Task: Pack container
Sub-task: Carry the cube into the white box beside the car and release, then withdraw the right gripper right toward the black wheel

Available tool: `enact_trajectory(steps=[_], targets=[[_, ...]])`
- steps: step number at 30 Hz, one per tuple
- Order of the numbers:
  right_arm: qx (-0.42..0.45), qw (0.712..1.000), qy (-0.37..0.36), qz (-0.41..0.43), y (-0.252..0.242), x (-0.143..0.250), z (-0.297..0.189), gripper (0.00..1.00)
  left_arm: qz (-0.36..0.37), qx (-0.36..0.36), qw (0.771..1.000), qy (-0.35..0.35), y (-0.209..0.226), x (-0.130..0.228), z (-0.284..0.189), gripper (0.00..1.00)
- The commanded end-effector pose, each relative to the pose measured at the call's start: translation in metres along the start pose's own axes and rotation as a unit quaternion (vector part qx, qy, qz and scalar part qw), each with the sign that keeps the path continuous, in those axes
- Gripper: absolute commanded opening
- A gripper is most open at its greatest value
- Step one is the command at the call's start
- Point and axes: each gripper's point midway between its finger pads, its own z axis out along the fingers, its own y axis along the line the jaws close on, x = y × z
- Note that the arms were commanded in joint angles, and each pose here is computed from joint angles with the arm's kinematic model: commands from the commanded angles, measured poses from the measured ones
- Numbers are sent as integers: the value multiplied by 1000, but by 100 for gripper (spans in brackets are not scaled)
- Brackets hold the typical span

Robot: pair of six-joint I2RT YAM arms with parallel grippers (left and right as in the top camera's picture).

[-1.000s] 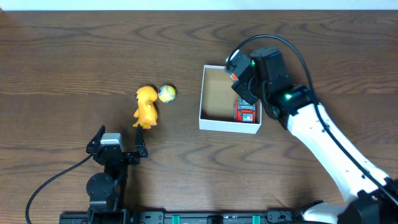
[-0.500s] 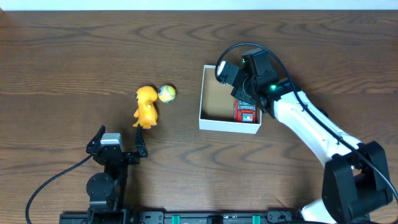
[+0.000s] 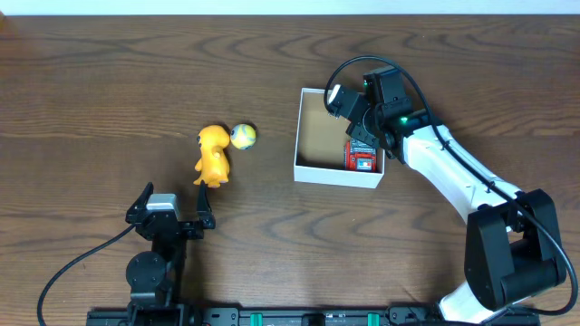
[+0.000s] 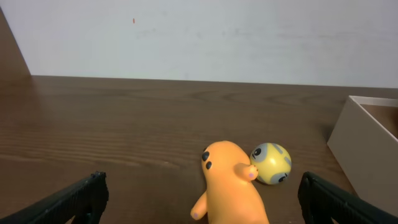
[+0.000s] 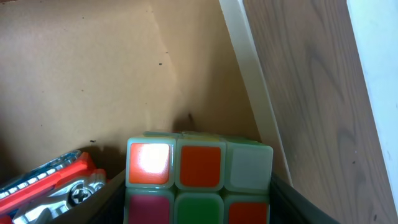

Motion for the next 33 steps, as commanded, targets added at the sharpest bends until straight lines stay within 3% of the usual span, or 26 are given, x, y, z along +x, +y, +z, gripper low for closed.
enact_trajectory(steps=[1, 7, 16, 22, 27, 33], targets=[[5, 1000, 3, -3, -5, 3, 1, 56, 3, -9, 1000, 27, 4, 17, 1, 98], [1, 1000, 7, -2, -2, 5, 1, 76, 3, -9, 1000, 27, 4, 17, 1, 98], [-2, 1000, -8, 16, 8, -12, -3, 77, 3, -9, 1000, 27, 4, 17, 1, 98], [1, 991, -45, 122, 16, -44, -31, 64, 3, -9, 1000, 27, 4, 17, 1, 98], [-10, 964, -44, 260, 20, -41, -78, 69, 3, -9, 1000, 27, 4, 17, 1, 98], [-5, 958, -34, 285, 19, -17, -140, 74, 3, -9, 1000, 27, 4, 17, 1, 98]])
